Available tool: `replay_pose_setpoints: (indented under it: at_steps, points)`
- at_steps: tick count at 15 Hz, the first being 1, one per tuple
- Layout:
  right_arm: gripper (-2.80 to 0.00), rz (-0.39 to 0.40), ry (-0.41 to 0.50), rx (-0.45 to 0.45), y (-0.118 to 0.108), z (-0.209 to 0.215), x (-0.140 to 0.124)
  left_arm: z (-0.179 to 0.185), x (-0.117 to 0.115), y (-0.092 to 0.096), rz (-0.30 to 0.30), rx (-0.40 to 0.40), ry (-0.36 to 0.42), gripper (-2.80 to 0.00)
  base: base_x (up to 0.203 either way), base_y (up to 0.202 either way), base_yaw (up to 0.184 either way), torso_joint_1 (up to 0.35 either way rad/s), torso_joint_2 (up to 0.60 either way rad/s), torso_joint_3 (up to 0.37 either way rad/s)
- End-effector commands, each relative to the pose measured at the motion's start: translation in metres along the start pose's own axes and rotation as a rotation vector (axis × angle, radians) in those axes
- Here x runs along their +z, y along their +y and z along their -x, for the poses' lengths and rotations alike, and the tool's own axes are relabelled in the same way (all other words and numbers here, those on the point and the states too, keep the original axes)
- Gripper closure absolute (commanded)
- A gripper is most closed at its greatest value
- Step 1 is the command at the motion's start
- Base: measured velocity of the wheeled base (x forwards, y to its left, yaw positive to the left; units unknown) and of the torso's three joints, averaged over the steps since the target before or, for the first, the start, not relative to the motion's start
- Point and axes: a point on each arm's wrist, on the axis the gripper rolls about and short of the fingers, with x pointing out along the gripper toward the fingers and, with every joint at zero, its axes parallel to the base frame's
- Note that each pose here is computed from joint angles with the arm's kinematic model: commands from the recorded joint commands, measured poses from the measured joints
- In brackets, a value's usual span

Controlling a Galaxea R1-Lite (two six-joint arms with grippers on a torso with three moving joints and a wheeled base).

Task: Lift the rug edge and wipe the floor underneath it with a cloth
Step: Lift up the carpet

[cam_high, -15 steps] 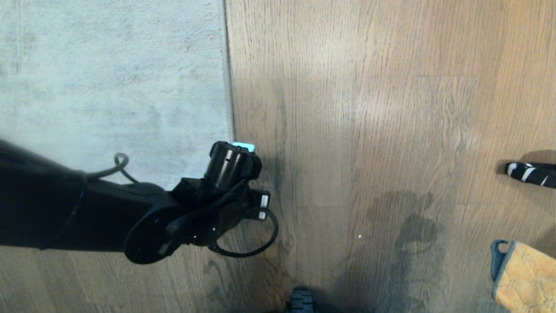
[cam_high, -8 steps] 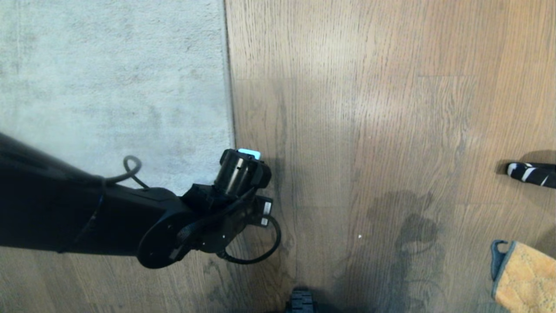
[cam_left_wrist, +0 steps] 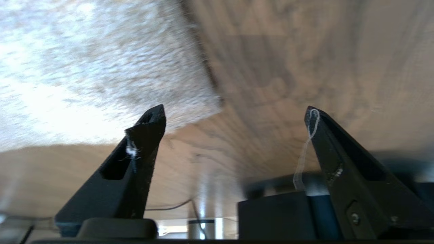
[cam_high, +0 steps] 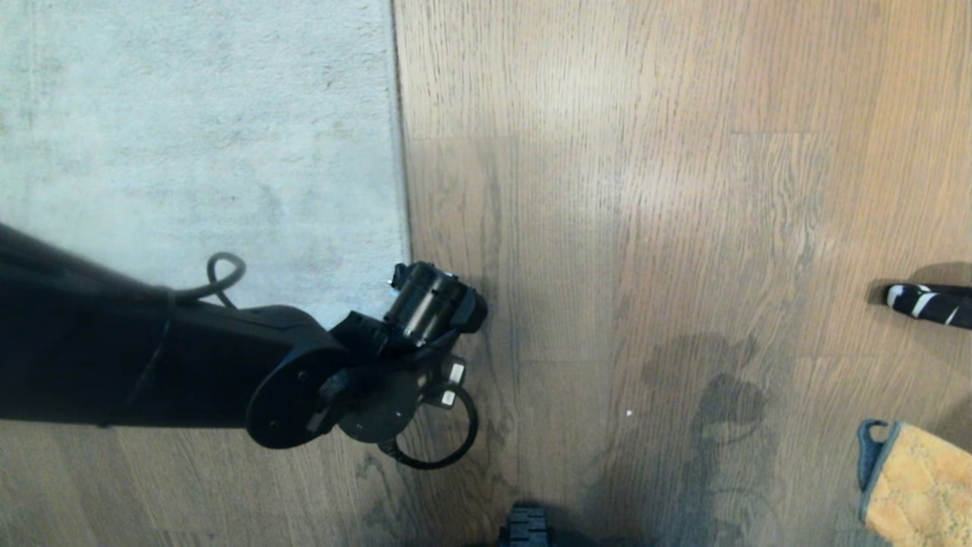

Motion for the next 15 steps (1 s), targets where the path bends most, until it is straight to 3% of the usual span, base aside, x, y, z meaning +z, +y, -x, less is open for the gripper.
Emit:
replay_pose_setpoints:
  at_steps: [1, 4, 7, 15]
  points:
    - [0.0, 0.001, 0.002, -0.001, 0.0, 0.0, 0.0, 0.0, 0.0, 0.001, -0.002, 0.03, -0.002, -2.8, 0.0, 0.0, 0.0, 0.0, 0.0, 0.0]
    - [0.0, 0.001, 0.002, -0.001, 0.0, 0.0, 0.0, 0.0, -0.002, 0.004, -0.015, 0.078, 0.006, -2.8, 0.0, 0.0, 0.0, 0.0, 0.0, 0.0]
    - [0.0, 0.001, 0.002, 0.0, 0.0, 0.0, 0.0, -0.002, -0.004, 0.005, -0.065, 0.16, -0.002, -2.8, 0.0, 0.0, 0.0, 0.0, 0.0, 0.0]
    - [0.0, 0.001, 0.002, -0.001, 0.0, 0.0, 0.0, -0.016, -0.009, 0.005, -0.105, 0.222, 0.024, -2.8, 0.0, 0.0, 0.0, 0.0, 0.0, 0.0]
